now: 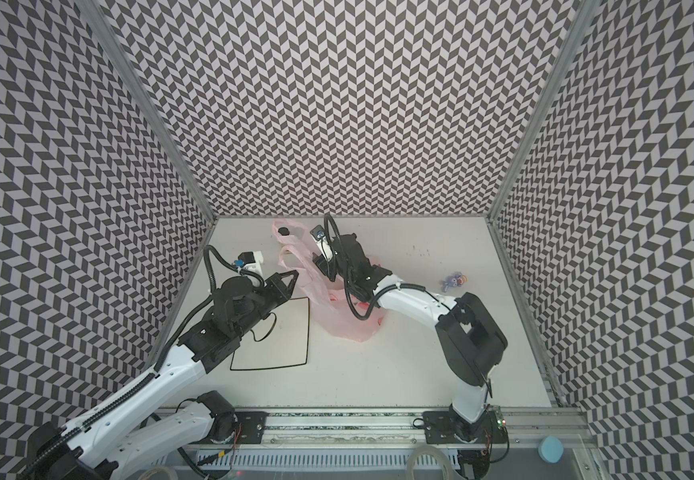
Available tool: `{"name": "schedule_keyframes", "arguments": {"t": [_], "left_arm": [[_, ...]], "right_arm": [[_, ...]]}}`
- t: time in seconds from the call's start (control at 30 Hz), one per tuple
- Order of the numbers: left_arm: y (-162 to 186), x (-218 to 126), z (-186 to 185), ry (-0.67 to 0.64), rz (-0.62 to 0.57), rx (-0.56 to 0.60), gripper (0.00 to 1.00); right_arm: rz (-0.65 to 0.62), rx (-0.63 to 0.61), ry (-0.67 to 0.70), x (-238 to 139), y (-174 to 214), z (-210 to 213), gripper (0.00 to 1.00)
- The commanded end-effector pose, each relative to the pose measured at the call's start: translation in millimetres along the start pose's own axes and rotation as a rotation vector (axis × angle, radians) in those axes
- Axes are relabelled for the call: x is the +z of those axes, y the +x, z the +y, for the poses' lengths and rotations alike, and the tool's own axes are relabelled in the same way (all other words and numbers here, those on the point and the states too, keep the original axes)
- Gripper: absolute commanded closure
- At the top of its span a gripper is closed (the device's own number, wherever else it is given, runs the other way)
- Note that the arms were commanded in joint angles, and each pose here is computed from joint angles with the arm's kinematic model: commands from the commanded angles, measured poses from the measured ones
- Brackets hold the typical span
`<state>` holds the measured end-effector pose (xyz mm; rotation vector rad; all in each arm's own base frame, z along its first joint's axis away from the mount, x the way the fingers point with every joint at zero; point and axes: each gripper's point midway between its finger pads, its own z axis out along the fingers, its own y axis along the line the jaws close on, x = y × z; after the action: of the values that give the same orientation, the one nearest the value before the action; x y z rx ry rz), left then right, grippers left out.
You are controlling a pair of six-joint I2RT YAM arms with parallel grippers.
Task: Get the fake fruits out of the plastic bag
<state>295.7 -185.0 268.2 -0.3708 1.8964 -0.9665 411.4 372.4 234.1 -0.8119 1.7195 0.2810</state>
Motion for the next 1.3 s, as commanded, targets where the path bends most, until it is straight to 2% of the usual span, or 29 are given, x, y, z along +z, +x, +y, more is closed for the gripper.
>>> {"name": "schedule_keyframes", "arguments": {"t": [0.0,0.13,0.3,0.5,0.7,0.8,0.93,1.0,1.17,1.27], "left_arm": [[-0.6,-4.8,5.9,-0.027,-0.017,-0.011,1.0],[-0.6,-7.6,9.8,-0.044,-0.022,-0.024,1.0],[-0.7,-12.3,10.7,-0.04,-0.03,-0.035,1.0],[2.5,-16.1,14.9,-0.054,-0.024,-0.047,1.0],[3.4,-20.2,15.8,-0.062,-0.024,-0.052,1.0],[3.6,-22.4,16.3,-0.064,-0.029,-0.063,1.0],[-1.6,-26.9,15.4,-0.071,-0.05,-0.08,1.0],[-5.9,-29.8,16.2,-0.082,-0.071,-0.094,1.0],[-28.8,-37.0,5.5,-0.058,-0.164,-0.095,1.0],[-47.9,-39.3,-7.7,-0.028,-0.241,-0.026,1.0]], "right_arm": [[-0.097,-0.008,-0.024,-10.9,-30.6,5.4,0.29],[-0.093,-0.054,-0.056,-27.6,-30.5,10.5,0.24],[-0.053,-0.142,-0.036,-40.3,-10.5,8.1,0.19],[0.02,-0.227,0.004,-18.5,17.0,6.1,0.2],[-0.028,-0.186,0.065,9.8,-5.7,-0.2,0.26],[-0.07,-0.153,0.099,21.7,-20.4,-2.2,0.36],[-0.122,-0.084,0.147,24.7,-40.7,-10.2,0.73],[-0.147,-0.037,0.158,17.6,-51.8,-15.1,0.87],[-0.27,0.16,0.216,-27.1,-85.8,-44.9,1.0],[-0.328,0.301,0.238,-57.0,-99.2,-72.6,1.0]]}}
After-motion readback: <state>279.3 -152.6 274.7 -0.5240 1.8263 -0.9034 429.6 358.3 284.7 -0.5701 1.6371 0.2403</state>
